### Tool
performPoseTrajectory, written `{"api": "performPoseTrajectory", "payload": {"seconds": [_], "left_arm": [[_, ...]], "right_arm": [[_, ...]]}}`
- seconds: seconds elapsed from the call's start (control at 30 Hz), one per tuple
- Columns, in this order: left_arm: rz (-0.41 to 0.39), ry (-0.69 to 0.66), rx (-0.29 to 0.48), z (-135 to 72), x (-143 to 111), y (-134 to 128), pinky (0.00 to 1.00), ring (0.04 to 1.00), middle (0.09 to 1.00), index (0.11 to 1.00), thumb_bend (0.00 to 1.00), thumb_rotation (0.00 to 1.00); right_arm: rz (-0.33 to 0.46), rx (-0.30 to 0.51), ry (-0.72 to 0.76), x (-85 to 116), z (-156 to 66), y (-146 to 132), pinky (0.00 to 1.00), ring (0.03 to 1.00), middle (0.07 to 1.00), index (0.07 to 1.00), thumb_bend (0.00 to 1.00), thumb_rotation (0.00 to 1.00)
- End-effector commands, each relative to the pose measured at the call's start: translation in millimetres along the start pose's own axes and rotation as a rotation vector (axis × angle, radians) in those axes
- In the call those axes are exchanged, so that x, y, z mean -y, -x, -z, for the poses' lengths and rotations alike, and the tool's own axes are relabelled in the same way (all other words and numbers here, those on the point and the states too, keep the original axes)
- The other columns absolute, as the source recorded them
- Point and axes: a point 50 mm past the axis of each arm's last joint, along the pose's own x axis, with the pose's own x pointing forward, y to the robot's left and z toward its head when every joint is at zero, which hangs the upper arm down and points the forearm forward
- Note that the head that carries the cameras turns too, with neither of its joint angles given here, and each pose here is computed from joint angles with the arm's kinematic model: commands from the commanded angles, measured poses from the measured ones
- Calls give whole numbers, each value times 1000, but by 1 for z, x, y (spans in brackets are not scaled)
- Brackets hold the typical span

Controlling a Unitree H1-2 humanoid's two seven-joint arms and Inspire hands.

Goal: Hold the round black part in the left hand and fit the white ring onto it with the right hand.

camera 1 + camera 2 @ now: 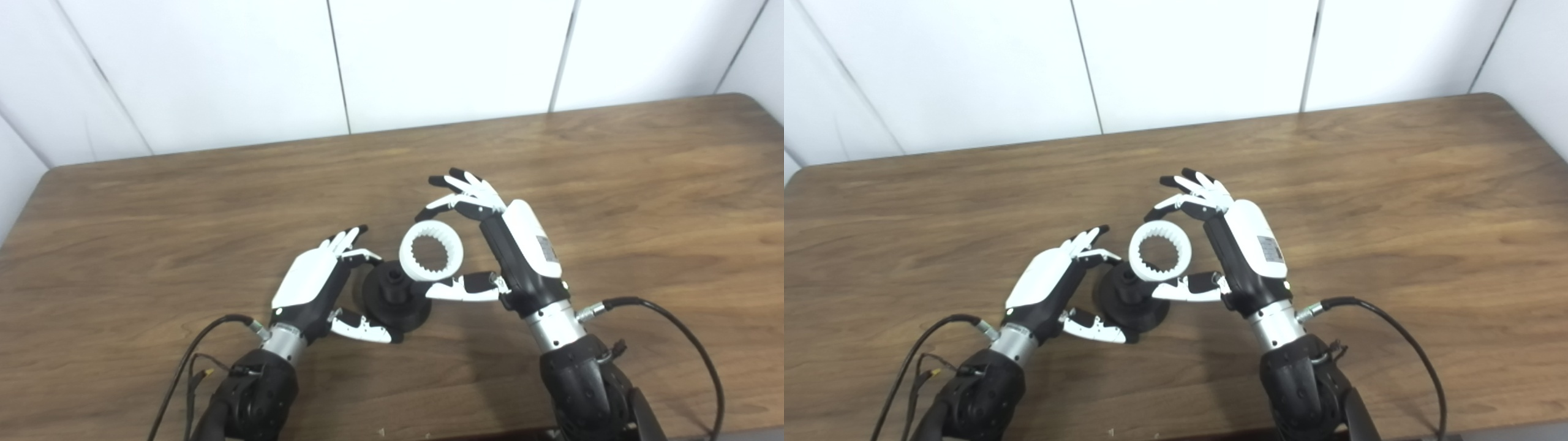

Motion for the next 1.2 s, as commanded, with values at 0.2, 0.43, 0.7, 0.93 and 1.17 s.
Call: {"api": "performPoseTrajectory", "payload": {"seconds": [0.2, 0.43, 0.7, 0.93, 1.17], "left_arm": [[-16, -35, 38, -11, -7, -6, 1000, 1000, 1000, 633, 1000, 310], [-21, -26, 48, -13, -5, -6, 1000, 1000, 1000, 629, 1000, 320], [-16, -35, 48, -14, -5, -6, 1000, 1000, 1000, 625, 1000, 341], [-17, -21, 46, -15, -5, -7, 1000, 1000, 1000, 624, 1000, 332], [-21, -28, 48, -17, -6, -8, 1000, 1000, 1000, 626, 1000, 337]], "right_arm": [[-13, 68, -4, -11, -7, -14, 991, 923, 852, 483, 518, 142], [-43, 55, -1, -19, -3, -19, 1000, 932, 852, 483, 519, 140], [-66, 39, 1, -29, 2, -24, 1000, 932, 850, 483, 519, 141], [-83, 39, -10, -36, 1, -29, 1000, 937, 851, 483, 518, 142], [-114, 26, 5, -41, 8, -28, 1000, 935, 850, 483, 517, 142]]}}
